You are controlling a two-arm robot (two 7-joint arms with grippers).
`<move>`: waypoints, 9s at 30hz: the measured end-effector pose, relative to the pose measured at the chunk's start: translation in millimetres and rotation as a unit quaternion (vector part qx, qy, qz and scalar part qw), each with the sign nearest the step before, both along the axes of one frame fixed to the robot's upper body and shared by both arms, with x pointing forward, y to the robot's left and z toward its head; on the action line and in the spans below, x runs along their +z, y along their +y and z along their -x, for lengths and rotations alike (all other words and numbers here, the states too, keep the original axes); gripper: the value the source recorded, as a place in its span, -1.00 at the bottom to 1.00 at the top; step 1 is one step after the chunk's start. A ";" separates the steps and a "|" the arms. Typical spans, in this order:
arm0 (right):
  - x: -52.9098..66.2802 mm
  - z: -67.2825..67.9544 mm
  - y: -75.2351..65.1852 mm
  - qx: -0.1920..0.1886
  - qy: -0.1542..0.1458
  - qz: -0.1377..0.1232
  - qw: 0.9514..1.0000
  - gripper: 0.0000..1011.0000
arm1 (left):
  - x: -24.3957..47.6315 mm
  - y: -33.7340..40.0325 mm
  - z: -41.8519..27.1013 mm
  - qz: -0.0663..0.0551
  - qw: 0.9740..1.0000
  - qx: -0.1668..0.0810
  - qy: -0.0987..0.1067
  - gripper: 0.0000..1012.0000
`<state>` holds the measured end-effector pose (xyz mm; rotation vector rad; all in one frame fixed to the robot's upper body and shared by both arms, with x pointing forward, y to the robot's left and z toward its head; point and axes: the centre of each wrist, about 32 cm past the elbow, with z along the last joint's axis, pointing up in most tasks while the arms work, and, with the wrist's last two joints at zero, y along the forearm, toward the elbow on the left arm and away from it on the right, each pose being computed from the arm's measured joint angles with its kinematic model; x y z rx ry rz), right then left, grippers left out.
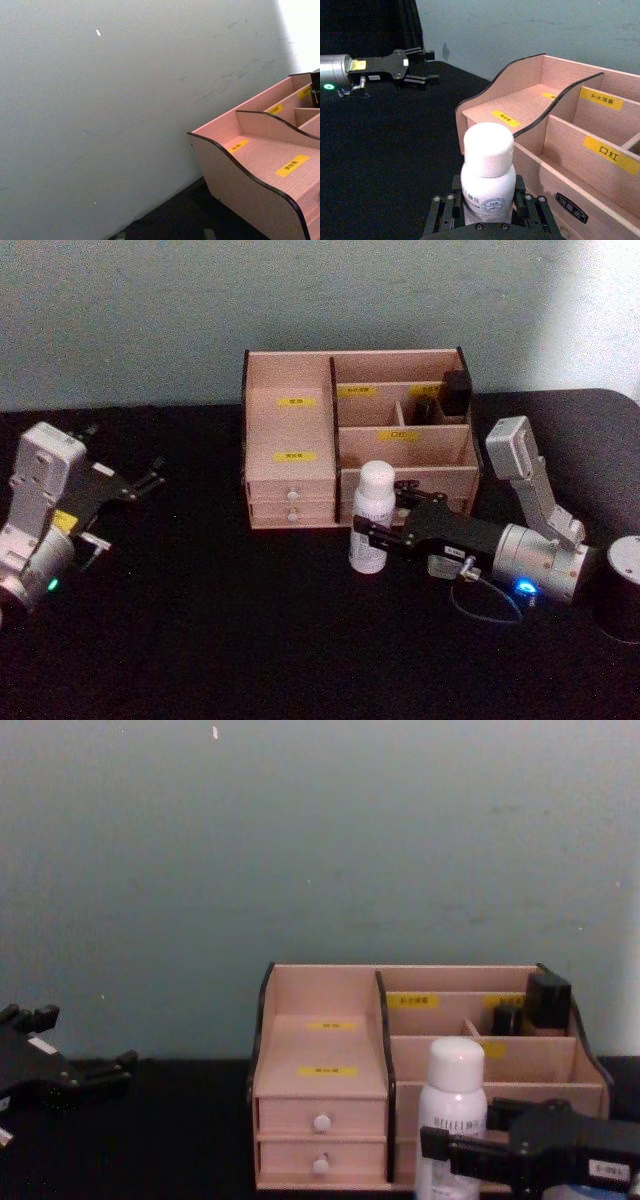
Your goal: Pick up the facial cleanser and watermelon frost from the table and place them into the tiered storage box.
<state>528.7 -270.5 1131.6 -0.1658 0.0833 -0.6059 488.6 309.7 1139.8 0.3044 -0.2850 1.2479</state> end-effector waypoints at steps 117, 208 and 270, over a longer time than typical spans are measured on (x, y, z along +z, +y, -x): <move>66.2 -97.1 7.3 -0.094 -0.076 -0.031 0.992 0.17 | 0.0 0.0 0.0 0.000 1.000 0.000 0.000 0.98; 45.2 -101.6 12.7 -0.095 -0.031 -0.001 0.995 0.76 | 0.0 0.0 0.0 0.000 1.000 0.000 0.000 0.98; 75.1 42.4 -60.4 -0.091 -0.027 0.039 0.995 0.98 | 0.0 0.0 0.0 0.000 1.000 0.000 0.000 0.98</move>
